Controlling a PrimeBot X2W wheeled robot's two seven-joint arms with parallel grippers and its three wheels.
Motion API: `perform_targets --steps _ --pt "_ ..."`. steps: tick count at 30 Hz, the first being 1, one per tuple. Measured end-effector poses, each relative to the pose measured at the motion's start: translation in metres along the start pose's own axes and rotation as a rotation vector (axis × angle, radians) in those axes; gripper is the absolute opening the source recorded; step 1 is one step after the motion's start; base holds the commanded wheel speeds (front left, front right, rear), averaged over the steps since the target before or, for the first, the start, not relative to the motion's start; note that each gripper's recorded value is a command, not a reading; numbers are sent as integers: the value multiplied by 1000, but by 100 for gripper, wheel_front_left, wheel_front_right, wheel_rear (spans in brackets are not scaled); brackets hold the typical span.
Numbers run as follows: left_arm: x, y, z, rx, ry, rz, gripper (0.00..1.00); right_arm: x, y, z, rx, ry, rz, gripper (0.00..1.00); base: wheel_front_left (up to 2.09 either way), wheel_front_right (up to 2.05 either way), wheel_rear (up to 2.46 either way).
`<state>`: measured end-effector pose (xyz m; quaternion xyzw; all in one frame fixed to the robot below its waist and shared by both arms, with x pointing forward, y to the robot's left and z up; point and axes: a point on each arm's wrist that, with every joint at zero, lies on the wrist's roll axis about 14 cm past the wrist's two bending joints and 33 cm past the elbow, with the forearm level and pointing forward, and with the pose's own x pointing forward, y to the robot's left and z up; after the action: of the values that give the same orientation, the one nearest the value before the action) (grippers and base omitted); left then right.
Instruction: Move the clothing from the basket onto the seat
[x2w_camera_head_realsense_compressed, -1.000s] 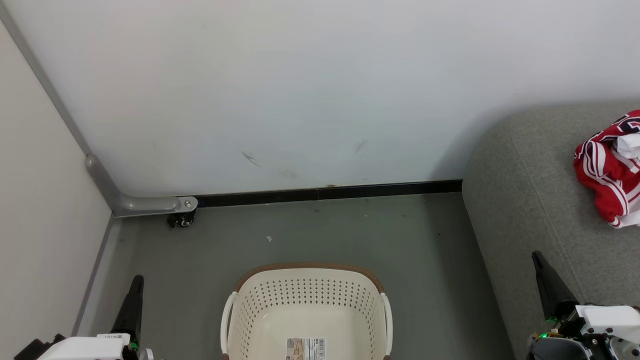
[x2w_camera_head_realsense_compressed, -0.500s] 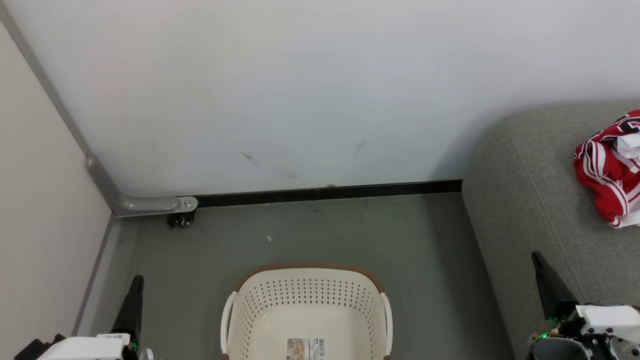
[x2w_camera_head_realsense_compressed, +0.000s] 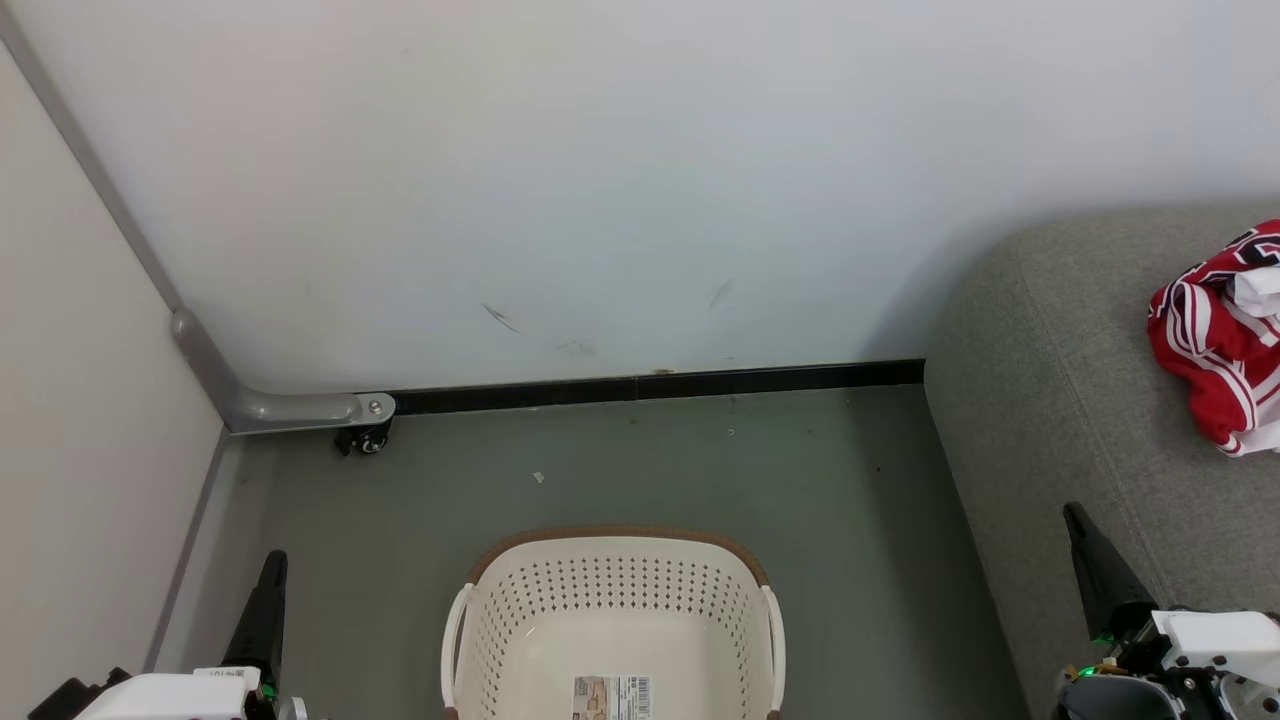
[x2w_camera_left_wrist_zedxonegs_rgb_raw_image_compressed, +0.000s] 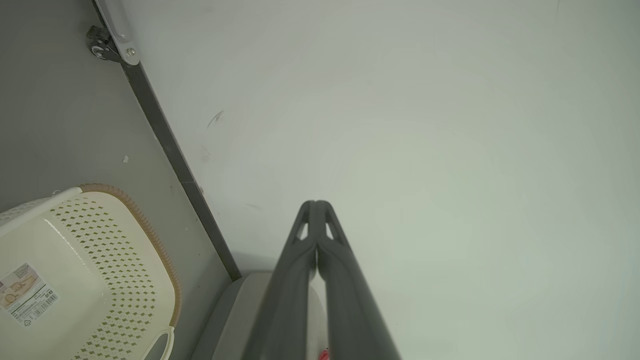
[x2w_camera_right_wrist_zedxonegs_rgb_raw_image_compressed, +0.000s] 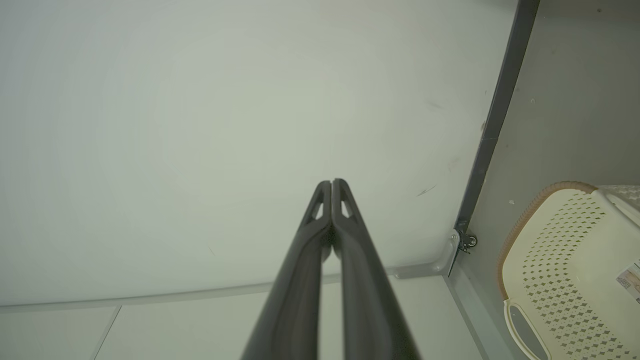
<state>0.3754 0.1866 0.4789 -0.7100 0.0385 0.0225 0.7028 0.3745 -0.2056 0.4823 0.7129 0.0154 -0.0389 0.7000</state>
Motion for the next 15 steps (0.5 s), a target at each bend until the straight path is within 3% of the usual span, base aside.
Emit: perform_targets --steps 15 --pt "0 0 0 0 0 0 0 0 0 0 1 -2 0 0 0 0 0"
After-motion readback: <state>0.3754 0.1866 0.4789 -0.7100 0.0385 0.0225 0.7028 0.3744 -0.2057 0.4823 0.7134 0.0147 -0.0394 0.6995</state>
